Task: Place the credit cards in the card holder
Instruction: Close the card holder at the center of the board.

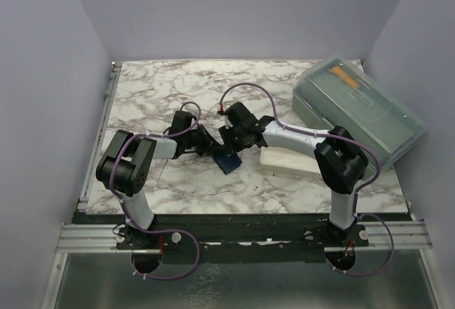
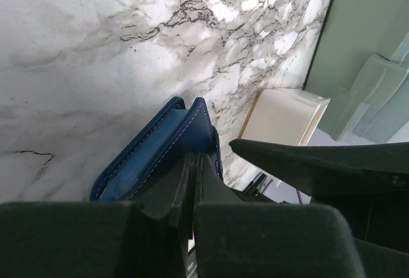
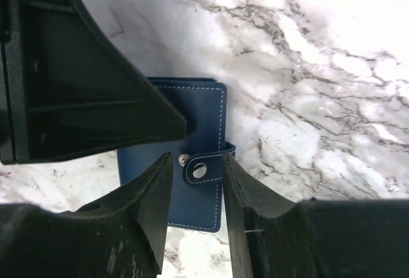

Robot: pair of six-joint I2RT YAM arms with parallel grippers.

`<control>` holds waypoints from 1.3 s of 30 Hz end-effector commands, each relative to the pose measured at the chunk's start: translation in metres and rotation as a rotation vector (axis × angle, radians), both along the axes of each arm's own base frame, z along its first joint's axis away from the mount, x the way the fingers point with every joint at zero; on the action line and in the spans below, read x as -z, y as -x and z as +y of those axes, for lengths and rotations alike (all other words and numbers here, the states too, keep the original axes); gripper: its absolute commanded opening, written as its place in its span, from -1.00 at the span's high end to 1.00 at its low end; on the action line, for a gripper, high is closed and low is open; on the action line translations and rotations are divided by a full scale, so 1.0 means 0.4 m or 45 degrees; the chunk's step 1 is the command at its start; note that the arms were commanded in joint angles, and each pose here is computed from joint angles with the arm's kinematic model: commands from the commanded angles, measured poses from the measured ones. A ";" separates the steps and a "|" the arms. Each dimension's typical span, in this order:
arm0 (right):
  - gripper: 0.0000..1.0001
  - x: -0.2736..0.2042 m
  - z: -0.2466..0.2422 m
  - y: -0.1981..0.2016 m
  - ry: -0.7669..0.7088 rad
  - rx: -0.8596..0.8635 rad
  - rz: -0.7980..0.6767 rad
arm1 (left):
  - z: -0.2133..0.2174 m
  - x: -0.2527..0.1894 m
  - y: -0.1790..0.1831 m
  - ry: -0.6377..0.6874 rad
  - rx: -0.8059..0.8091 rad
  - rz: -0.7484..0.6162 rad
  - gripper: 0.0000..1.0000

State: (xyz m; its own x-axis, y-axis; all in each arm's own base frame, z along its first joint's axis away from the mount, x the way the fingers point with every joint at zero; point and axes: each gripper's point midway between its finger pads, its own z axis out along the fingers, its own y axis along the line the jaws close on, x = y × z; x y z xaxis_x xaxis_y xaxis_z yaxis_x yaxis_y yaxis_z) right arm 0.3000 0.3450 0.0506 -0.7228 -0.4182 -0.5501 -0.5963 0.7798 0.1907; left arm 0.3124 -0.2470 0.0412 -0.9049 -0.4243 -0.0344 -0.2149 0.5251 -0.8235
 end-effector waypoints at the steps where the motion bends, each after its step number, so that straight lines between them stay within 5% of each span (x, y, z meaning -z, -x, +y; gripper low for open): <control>1: 0.23 0.017 -0.033 -0.030 0.164 0.037 -0.084 | 0.019 0.051 0.026 -0.089 -0.015 0.035 1.00; 13: 0.78 -0.009 -0.022 -0.020 0.120 0.051 -0.063 | 0.022 0.050 0.029 -0.092 -0.014 0.031 1.00; 17: 0.40 -0.035 -0.021 -0.008 0.081 0.072 -0.049 | 0.021 0.052 0.030 -0.092 -0.012 0.033 1.00; 20: 0.35 -0.049 -0.024 -0.006 0.066 0.085 -0.059 | 0.021 0.052 0.031 -0.092 -0.009 0.033 1.00; 39: 0.80 -0.014 -0.028 -0.009 0.113 0.088 -0.035 | 0.021 0.054 0.032 -0.092 -0.005 0.032 1.00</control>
